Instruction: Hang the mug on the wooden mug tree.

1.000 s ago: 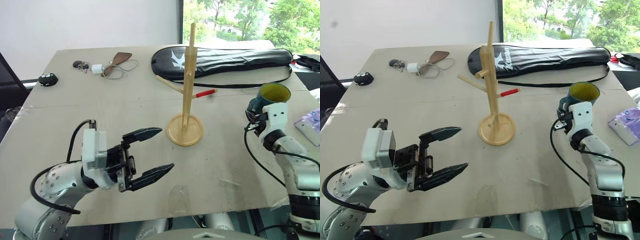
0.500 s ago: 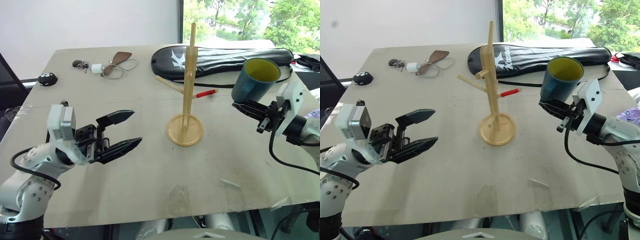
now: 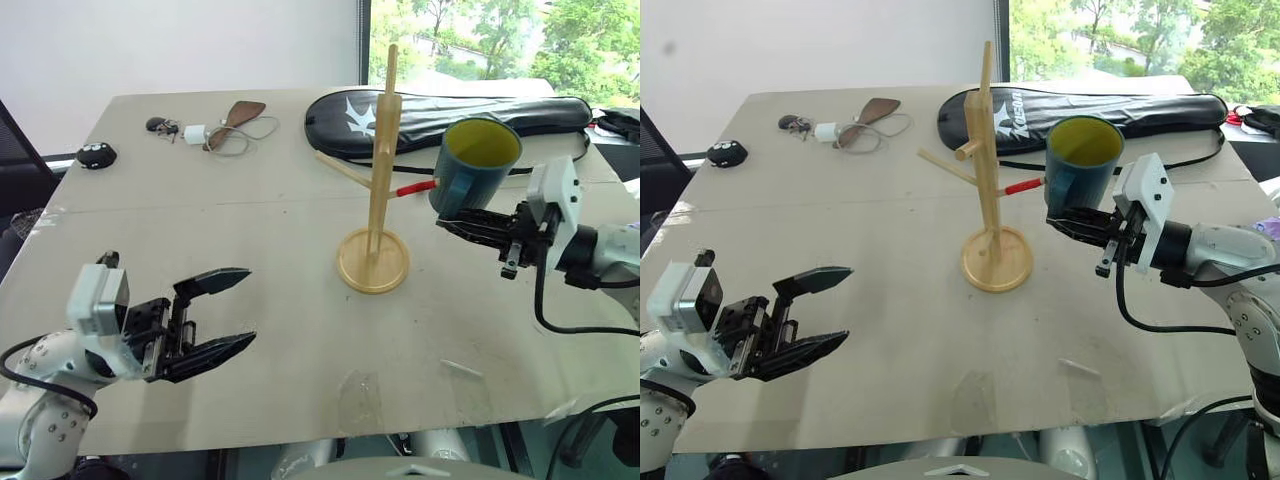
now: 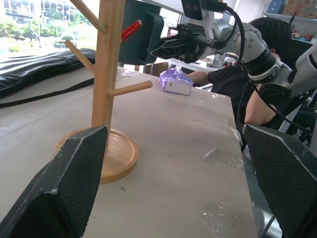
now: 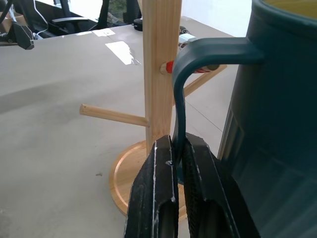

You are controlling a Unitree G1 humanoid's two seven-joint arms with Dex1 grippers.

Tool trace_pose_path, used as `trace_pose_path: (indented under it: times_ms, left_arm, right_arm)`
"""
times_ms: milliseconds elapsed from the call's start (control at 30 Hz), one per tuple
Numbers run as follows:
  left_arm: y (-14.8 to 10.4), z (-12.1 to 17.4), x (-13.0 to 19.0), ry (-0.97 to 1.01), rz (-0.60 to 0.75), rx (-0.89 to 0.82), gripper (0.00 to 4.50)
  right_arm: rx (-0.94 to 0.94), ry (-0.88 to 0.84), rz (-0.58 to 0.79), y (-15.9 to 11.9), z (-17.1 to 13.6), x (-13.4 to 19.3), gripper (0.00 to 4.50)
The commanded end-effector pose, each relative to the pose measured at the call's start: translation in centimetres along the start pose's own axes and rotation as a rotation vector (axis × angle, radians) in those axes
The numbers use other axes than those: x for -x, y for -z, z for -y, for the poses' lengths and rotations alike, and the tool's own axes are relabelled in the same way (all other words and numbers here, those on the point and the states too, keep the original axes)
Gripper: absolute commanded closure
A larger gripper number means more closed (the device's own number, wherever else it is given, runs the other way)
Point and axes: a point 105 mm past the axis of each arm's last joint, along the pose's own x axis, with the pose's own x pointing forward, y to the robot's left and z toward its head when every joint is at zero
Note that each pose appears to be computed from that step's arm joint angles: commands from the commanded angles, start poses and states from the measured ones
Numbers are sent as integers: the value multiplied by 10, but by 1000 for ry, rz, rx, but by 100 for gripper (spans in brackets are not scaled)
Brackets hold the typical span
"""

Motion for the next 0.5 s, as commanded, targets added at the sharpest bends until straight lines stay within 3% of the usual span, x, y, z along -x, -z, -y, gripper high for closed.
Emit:
trace_pose_path:
  times_ms: [33, 500]
  left_arm:
    - [-13, 7, -3, 29, 22, -52, 0]
    - [-11, 8, 10, -17, 89, -26, 0]
  right_arm:
    - [61, -44, 31, -15, -10, -5, 438]
    - [66, -74, 15, -10, -9, -19, 438]
